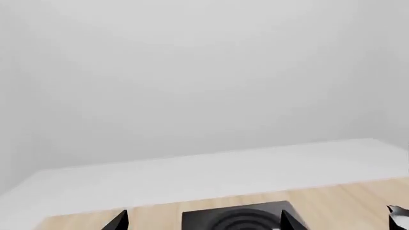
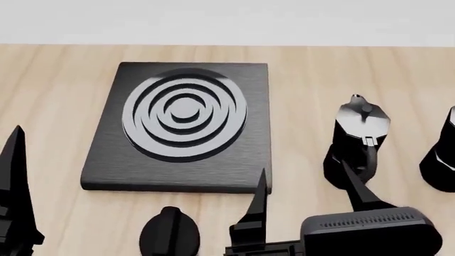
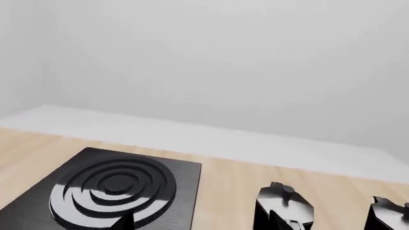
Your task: Put the right moka pot on the stove.
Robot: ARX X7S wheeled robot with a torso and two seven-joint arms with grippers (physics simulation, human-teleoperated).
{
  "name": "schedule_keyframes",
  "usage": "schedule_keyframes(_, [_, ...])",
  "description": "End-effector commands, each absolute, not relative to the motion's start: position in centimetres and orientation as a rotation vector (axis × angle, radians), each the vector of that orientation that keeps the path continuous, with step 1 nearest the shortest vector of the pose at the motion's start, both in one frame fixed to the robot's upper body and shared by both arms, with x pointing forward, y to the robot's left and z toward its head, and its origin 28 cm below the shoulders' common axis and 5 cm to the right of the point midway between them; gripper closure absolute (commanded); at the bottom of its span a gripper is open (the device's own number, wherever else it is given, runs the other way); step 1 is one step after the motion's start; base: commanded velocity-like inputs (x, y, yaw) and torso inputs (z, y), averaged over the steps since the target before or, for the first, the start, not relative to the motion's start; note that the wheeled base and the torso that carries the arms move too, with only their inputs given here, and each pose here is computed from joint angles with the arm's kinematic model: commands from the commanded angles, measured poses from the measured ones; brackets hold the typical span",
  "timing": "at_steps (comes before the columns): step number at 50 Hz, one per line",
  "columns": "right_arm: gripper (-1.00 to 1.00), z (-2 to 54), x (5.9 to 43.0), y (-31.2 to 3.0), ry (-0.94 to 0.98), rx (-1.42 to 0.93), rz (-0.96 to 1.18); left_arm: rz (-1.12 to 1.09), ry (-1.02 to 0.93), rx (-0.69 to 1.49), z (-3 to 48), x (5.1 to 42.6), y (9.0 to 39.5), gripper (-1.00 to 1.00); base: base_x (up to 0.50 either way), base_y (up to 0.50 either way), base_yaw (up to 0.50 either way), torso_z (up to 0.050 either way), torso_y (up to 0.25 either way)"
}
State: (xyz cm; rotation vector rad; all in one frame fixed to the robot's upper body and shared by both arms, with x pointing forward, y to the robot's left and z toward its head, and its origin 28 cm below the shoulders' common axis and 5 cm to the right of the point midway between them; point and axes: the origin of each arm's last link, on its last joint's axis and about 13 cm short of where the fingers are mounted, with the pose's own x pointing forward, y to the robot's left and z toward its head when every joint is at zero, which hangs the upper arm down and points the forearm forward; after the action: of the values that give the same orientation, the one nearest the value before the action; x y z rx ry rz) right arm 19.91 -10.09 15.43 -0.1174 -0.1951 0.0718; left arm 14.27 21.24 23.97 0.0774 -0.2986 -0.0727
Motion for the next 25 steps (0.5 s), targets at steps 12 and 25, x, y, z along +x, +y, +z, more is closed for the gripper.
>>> schedule_keyframes(12, [-1.00, 15.29, 19.91, -10.08, -0.189, -0.124, 0.073, -0.072, -0.299, 0.078, 24.02, 14.26, 21.23, -1.00, 0.00, 0.00, 0.00, 0.000, -0.103])
schedule_keyframes(25, [-1.00, 15.42, 19.83, -10.14, -0.193, -0.120, 0.072, -0.072, -0.298, 0.079, 23.96, 14.26, 21.22, -1.00, 0.00, 0.00, 0.00, 0.000, -0.101])
